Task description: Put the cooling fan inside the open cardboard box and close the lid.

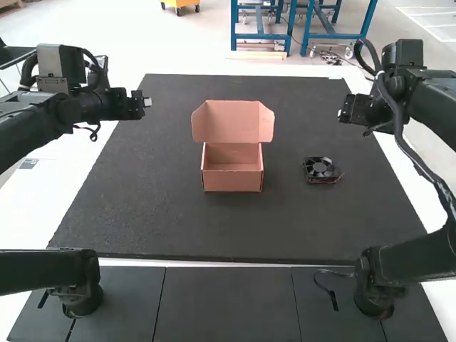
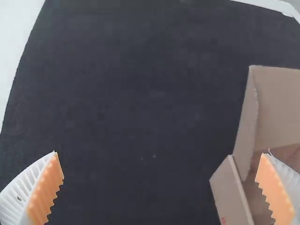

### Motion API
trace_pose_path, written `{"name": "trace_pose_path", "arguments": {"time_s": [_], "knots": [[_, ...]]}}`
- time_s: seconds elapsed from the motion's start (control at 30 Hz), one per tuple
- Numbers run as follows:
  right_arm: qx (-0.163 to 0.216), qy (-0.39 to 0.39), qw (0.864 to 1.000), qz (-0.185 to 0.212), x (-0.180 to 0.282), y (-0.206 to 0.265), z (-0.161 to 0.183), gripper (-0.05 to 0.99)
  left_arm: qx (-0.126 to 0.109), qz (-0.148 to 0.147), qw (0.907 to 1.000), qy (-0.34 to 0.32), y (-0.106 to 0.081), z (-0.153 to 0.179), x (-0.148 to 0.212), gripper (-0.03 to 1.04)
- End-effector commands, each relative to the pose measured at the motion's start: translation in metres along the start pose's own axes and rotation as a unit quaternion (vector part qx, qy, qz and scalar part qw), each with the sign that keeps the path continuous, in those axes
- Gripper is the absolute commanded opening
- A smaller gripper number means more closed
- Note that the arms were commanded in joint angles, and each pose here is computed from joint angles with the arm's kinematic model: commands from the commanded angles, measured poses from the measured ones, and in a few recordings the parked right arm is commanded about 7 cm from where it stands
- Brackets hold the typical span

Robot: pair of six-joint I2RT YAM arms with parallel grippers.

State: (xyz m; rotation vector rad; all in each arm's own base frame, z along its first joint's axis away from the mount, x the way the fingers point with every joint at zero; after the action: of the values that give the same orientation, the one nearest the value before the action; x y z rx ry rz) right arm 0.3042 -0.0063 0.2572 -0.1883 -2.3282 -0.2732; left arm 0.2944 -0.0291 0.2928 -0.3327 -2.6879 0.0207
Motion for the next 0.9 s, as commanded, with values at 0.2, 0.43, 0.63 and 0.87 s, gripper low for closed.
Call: {"name": "trace_pose_path", "arguments": {"time_s": [0.2,0.43,0.63,0.87], "knots": [[0.035,0.019,0.999,0.017,-0.018,-0.004,-0.012,0.91,-0.015,0.143,0.9896,-0.008,-0.055,-0.005,0.015,0.97],[0.036,0.029,0.999,0.029,-0.037,-0.021,0.005,0.91,-0.016,0.154,0.988,0.005,-0.082,0.006,0.013,0.97],[0.071,0.061,0.995,0.033,-0.06,-0.032,0.031,0.9,-0.009,0.144,0.9896,0.006,-0.083,0.016,0.021,0.97],[0.078,0.111,0.99,0.039,-0.088,-0.037,0.046,0.9,-0.001,0.133,0.9911,-0.003,-0.077,0.014,0.023,0.97]]}}
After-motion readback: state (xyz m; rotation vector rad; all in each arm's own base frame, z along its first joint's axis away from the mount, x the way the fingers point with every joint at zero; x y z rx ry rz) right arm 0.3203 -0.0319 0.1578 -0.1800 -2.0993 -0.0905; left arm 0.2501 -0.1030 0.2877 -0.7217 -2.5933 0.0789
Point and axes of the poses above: each hand's point on the last joint's axis, 136 mm out from that joint toward the fingers, its own x axis back along the fingers, its own y axis along the line the jaws close on, z = x × y, the point moved 7 cm from there along x, back along the fingers, and after that the axes turned 6 degrees about -x, right-handed, at the moved point
